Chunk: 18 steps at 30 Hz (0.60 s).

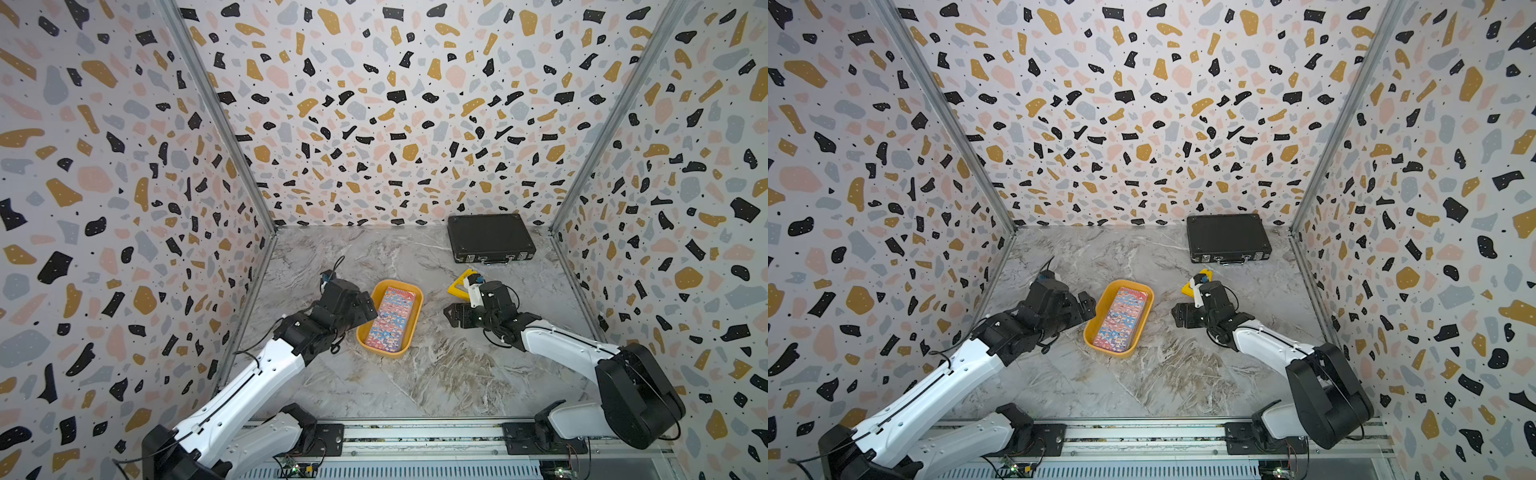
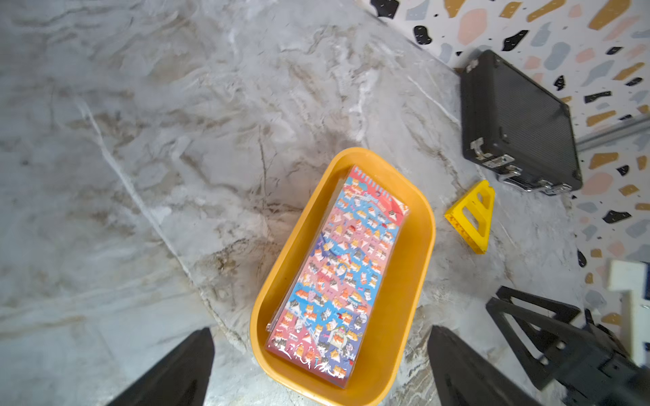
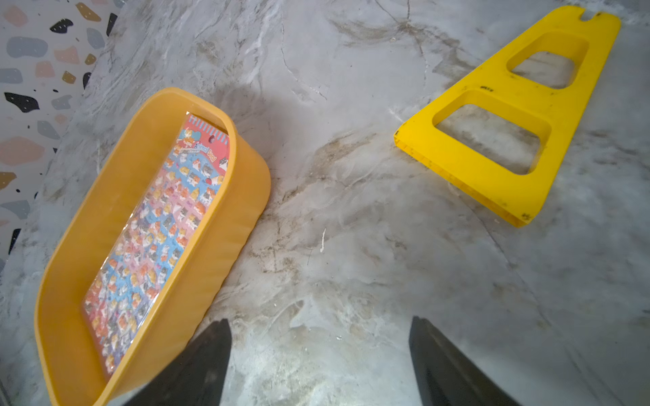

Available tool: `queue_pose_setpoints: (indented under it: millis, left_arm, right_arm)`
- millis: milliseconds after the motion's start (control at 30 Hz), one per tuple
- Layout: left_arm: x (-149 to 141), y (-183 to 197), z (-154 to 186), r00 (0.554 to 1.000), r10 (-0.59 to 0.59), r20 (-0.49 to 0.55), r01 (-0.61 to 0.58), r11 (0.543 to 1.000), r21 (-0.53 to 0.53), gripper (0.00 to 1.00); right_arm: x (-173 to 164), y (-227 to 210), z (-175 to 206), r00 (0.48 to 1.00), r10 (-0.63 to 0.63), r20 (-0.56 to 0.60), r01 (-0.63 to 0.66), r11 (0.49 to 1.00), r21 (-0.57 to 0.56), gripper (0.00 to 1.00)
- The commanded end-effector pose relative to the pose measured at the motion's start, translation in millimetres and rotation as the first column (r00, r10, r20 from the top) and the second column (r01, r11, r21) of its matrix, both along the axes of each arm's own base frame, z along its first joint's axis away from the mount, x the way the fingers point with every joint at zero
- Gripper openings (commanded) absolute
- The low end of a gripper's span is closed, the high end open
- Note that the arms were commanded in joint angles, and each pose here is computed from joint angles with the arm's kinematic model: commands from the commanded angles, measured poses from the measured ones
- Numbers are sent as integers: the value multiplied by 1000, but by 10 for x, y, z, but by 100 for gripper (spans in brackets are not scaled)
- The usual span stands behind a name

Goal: Take the stickers out of the storage box
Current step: Move the storage box to the center of the board.

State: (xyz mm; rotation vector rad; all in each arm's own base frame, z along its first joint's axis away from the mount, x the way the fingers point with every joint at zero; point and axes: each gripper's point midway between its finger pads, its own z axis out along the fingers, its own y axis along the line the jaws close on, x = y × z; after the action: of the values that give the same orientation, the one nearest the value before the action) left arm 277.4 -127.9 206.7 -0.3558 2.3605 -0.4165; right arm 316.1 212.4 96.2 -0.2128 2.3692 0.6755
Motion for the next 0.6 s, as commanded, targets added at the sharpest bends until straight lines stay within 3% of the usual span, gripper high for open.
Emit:
queue_pose_setpoints:
  millis: [0, 67, 300, 567]
  left_arm:
    - [40, 42, -149, 982, -160, -99, 173, 975, 138, 99]
    - [151, 73, -242, 974, -170, -148, 197, 961, 193, 99]
    - [607, -118, -799, 919, -266, -290, 339, 911, 237, 96]
    - [901, -173, -1108, 897, -287, -338, 376, 895, 238, 74]
  right_arm:
    - [85, 89, 102, 999, -31, 14, 30, 997, 74, 82]
    - [71, 87, 67, 999, -43, 1, 43, 995, 90, 81]
    - [46, 39, 96, 996, -91, 17, 89, 988, 123, 81]
    - [3, 74, 60, 997, -83, -4, 83, 985, 149, 81]
